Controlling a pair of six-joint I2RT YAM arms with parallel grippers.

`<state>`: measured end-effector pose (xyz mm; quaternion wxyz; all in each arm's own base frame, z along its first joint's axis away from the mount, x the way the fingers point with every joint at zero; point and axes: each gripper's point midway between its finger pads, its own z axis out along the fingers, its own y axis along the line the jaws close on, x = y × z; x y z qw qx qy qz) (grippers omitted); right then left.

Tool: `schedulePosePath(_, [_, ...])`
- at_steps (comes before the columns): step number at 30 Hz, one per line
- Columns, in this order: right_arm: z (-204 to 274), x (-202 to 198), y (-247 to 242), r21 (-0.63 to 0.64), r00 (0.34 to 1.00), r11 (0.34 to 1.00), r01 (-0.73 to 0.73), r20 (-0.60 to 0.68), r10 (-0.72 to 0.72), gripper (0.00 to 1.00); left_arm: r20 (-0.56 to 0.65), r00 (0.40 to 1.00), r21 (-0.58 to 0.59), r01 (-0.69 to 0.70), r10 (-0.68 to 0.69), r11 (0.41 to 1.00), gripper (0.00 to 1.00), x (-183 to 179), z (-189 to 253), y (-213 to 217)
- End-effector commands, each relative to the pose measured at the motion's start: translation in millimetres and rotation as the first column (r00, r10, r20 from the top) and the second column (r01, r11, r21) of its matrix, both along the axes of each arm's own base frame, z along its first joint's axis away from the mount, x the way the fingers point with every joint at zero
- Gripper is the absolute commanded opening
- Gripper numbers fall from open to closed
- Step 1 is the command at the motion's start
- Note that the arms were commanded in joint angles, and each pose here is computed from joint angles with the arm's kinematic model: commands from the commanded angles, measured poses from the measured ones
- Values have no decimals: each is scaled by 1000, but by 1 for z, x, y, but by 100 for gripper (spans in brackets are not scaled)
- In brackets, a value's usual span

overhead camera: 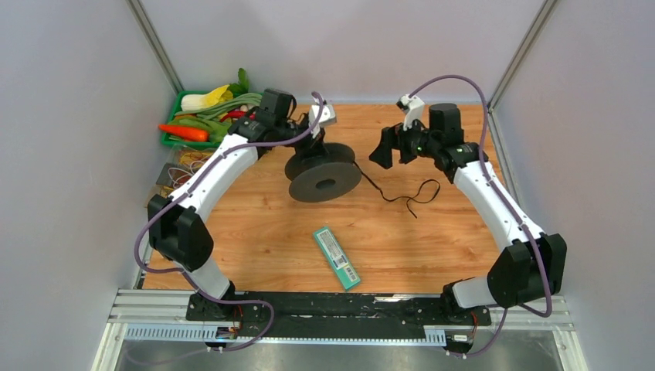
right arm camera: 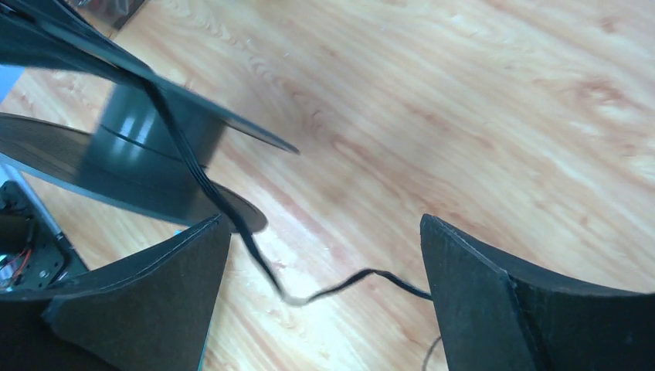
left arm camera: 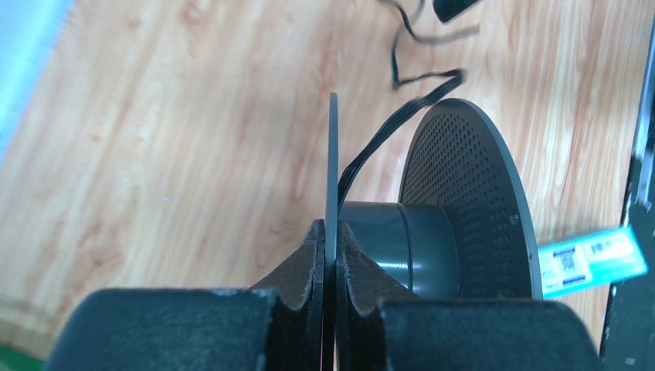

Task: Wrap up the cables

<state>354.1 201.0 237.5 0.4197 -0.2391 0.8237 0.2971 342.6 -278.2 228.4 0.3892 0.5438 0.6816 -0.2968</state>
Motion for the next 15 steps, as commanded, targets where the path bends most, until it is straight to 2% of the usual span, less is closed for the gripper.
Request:
schedulePosePath(1, [34, 9, -24, 5, 987, 1000, -8, 161, 7, 98, 55, 992, -224, -95, 110, 970, 0, -2, 125, 0])
schedulePosePath(8, [71, 22, -63, -7, 961, 998, 63, 271, -59, 100, 74, 981, -416, -132, 178, 900, 0, -22, 228, 9])
schedulePosePath(12, [80, 12, -63, 2, 953, 999, 46, 298, -45, 100, 8, 970, -576, -195, 244, 794, 0, -25, 286, 19])
schedulePosePath(15, [79, -1, -60, 33, 949, 999, 25, 314, -34, 100, 21, 951, -645, -223, 309, 731, 0, -27, 318, 28])
